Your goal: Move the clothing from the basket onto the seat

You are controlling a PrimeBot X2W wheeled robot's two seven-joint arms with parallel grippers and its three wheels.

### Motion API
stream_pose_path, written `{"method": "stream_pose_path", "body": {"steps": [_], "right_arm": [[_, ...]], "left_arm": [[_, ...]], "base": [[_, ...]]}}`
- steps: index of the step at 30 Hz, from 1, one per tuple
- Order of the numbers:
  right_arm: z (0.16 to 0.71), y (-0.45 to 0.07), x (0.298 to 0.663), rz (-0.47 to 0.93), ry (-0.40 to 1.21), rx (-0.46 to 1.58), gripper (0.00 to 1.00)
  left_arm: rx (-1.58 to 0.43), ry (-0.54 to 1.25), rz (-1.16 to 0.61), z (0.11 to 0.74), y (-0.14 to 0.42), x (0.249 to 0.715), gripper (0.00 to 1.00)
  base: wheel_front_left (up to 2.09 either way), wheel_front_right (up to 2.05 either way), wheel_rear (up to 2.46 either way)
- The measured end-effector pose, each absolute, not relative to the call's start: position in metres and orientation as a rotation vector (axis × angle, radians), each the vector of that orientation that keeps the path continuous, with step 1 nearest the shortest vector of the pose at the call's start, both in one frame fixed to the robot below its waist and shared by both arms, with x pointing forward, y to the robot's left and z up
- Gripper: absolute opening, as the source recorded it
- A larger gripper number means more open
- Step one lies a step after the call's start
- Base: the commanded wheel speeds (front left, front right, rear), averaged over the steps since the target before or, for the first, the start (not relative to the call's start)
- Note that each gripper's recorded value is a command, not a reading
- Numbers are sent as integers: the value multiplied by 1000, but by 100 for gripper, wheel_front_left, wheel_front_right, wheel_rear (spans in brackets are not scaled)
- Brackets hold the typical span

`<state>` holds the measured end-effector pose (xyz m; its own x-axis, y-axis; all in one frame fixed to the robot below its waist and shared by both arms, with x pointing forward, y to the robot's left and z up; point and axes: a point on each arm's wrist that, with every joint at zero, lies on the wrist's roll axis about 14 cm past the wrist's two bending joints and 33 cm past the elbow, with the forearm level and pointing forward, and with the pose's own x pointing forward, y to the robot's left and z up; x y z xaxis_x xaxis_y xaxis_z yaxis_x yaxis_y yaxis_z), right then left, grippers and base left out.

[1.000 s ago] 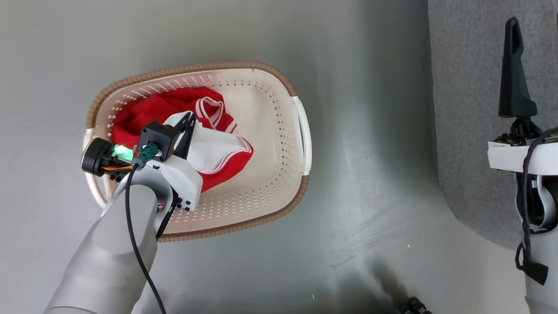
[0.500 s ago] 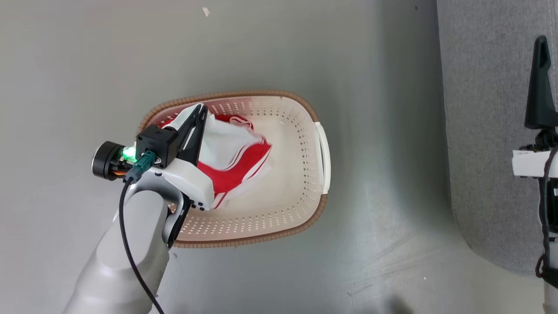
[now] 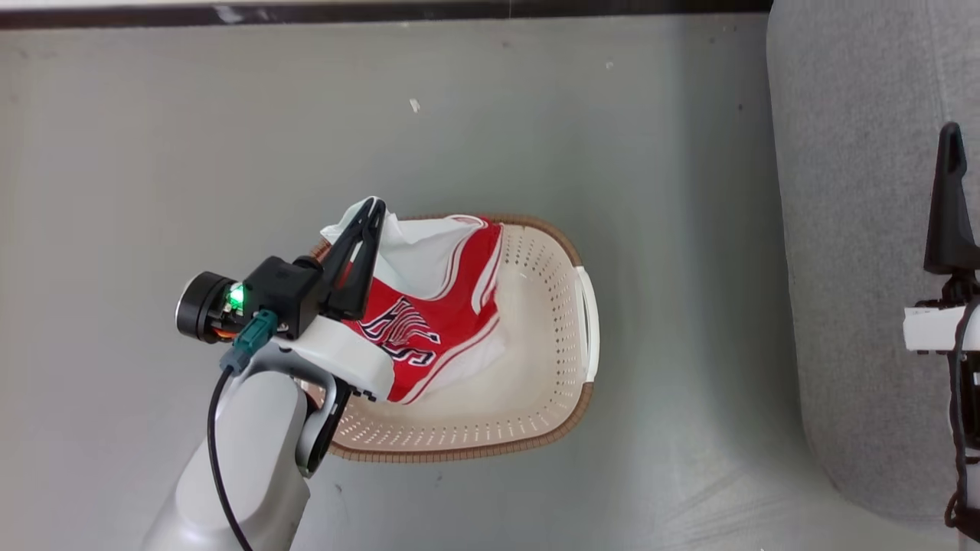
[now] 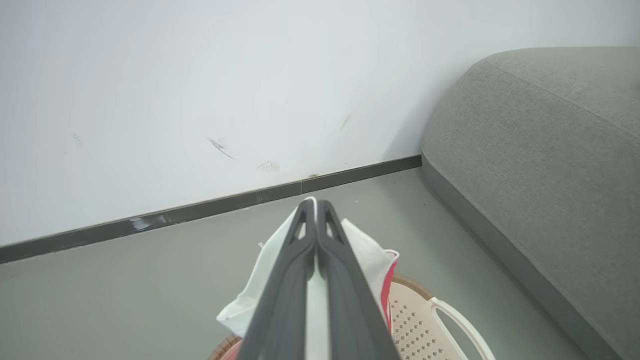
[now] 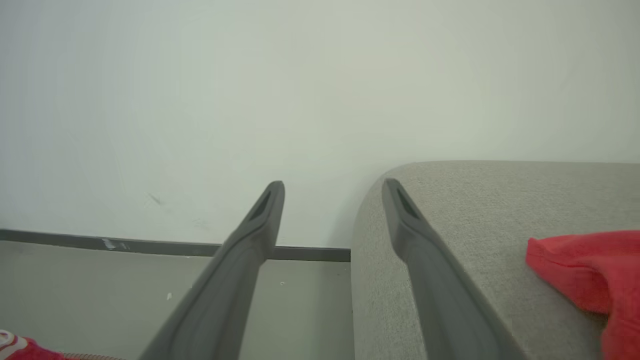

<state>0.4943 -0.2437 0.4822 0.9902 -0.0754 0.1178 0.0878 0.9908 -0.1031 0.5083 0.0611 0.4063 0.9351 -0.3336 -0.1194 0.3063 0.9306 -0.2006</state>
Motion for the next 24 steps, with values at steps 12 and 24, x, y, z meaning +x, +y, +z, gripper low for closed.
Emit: {"method": "stream_pose_path", "body": {"steps": [12, 24], "right_arm": [[504, -237, 469, -77, -140, -82, 100], [515, -220, 445, -30, -143, -64, 100]], "left_arm": [[-159, 17, -344, 465, 68, 485, 0], [-103, -120, -402, 520, 66, 469, 0]], "base": [[0, 0, 0], [0, 0, 0]]}}
